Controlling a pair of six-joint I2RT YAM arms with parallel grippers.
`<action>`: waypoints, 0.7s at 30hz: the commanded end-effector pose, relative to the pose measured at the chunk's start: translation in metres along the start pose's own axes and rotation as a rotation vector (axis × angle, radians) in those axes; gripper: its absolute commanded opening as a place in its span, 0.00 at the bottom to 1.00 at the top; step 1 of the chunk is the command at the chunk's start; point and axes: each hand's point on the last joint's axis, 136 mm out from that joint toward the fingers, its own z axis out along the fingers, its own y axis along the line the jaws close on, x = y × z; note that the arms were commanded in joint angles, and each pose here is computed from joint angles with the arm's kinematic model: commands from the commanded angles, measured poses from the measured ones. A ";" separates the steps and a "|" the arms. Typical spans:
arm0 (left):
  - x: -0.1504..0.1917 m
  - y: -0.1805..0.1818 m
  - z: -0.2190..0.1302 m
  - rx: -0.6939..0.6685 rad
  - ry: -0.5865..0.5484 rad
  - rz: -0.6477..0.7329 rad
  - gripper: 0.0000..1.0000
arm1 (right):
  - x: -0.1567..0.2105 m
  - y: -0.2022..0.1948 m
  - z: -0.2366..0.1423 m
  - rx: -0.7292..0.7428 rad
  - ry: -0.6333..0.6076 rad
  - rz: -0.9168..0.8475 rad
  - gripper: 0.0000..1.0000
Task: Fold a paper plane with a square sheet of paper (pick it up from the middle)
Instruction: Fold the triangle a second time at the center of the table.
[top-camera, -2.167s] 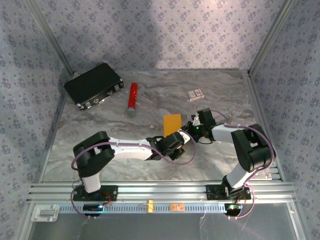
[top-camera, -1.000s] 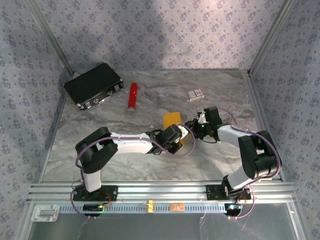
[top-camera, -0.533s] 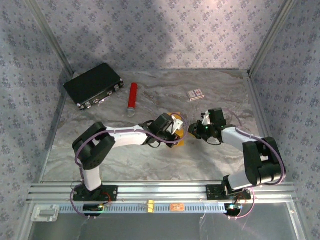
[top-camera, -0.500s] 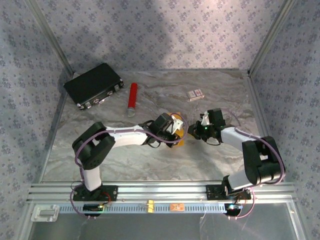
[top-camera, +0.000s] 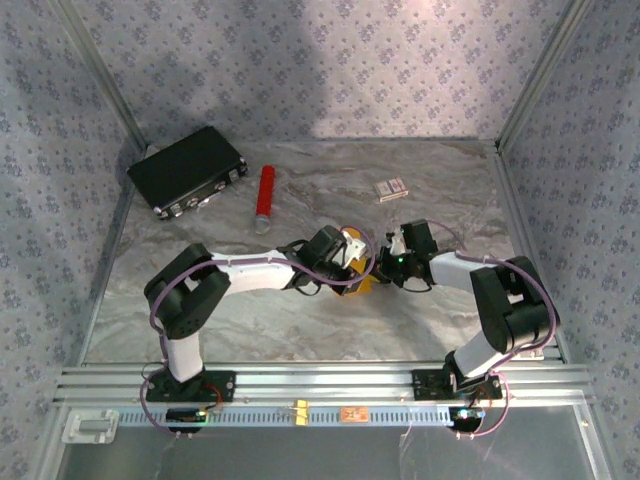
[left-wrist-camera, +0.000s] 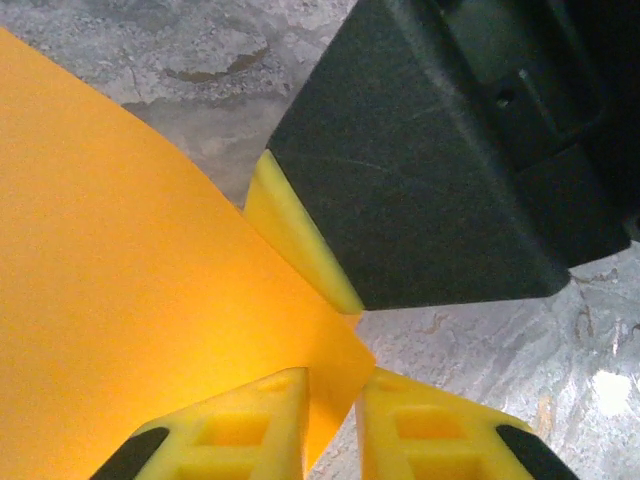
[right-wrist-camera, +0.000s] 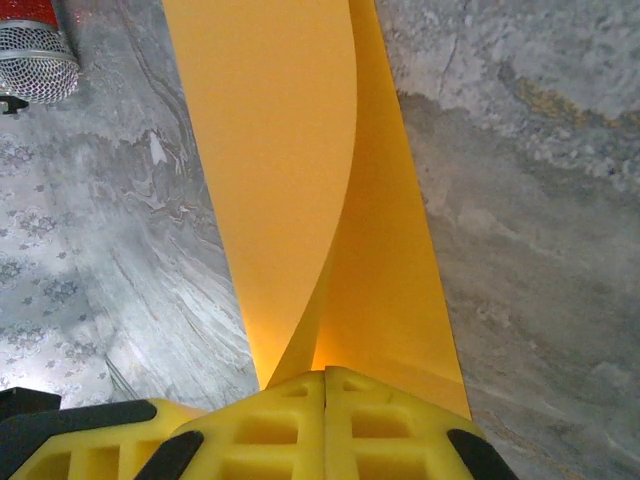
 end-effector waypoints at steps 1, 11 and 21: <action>-0.018 0.000 -0.007 -0.028 -0.029 0.028 0.22 | -0.003 0.007 0.001 -0.019 0.005 0.000 0.06; -0.022 0.005 -0.003 -0.052 -0.036 0.032 0.26 | -0.002 0.006 0.001 -0.017 0.007 -0.002 0.07; -0.019 0.008 -0.001 -0.064 -0.016 0.042 0.23 | -0.001 0.006 0.001 -0.015 0.007 -0.002 0.07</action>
